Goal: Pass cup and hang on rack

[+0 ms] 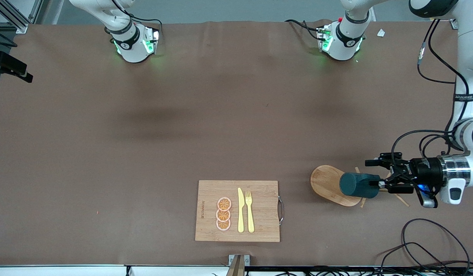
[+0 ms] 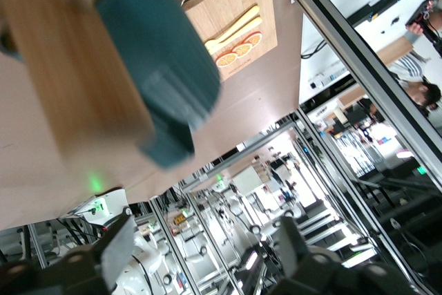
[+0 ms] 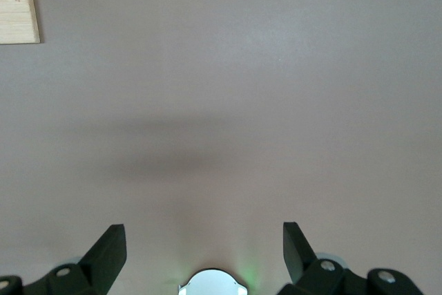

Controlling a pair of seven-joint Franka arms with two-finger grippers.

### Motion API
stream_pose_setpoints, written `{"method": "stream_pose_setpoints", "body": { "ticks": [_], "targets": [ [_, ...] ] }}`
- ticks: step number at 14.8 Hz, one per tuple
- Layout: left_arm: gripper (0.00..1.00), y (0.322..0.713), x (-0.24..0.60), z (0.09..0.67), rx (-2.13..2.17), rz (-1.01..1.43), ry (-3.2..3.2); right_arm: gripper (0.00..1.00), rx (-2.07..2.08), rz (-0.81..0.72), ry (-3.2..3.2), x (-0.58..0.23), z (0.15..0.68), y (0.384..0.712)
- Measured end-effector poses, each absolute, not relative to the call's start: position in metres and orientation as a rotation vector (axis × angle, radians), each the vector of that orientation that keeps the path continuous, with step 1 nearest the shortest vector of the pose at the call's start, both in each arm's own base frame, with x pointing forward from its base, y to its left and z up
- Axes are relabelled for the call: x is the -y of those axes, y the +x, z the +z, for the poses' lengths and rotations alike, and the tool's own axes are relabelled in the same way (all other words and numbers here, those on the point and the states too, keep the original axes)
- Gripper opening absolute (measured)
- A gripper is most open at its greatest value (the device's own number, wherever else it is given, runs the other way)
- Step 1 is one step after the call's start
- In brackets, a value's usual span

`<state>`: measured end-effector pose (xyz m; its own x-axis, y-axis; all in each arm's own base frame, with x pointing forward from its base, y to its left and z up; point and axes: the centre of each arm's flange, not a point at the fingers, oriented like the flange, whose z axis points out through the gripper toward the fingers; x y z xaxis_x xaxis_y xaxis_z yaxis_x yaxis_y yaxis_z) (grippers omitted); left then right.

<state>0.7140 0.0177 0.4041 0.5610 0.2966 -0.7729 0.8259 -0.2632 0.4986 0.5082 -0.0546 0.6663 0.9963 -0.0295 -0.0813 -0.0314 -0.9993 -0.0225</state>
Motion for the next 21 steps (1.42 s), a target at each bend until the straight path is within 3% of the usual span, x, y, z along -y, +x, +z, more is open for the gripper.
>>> {"method": "stream_pose_setpoints", "body": {
  "ticks": [5,10,14,21],
  "targets": [
    [1.00,0.678,0.018,0.528,-0.916,-0.480,2.224,1.00,-0.047,0.116,-3.116,0.054,0.669,0.508],
    [1.00,0.636,0.065,0.600,-0.453,-0.090,2.843,1.00,-0.050,0.119,-3.117,0.055,0.670,0.508],
    [1.00,0.630,0.042,0.614,-0.127,0.024,3.005,1.00,-0.051,0.119,-3.117,0.056,0.670,0.507],
    [1.00,0.616,0.066,0.631,-0.045,0.039,3.047,1.00,-0.052,0.120,-3.117,0.056,0.670,0.507]
  ]
}}
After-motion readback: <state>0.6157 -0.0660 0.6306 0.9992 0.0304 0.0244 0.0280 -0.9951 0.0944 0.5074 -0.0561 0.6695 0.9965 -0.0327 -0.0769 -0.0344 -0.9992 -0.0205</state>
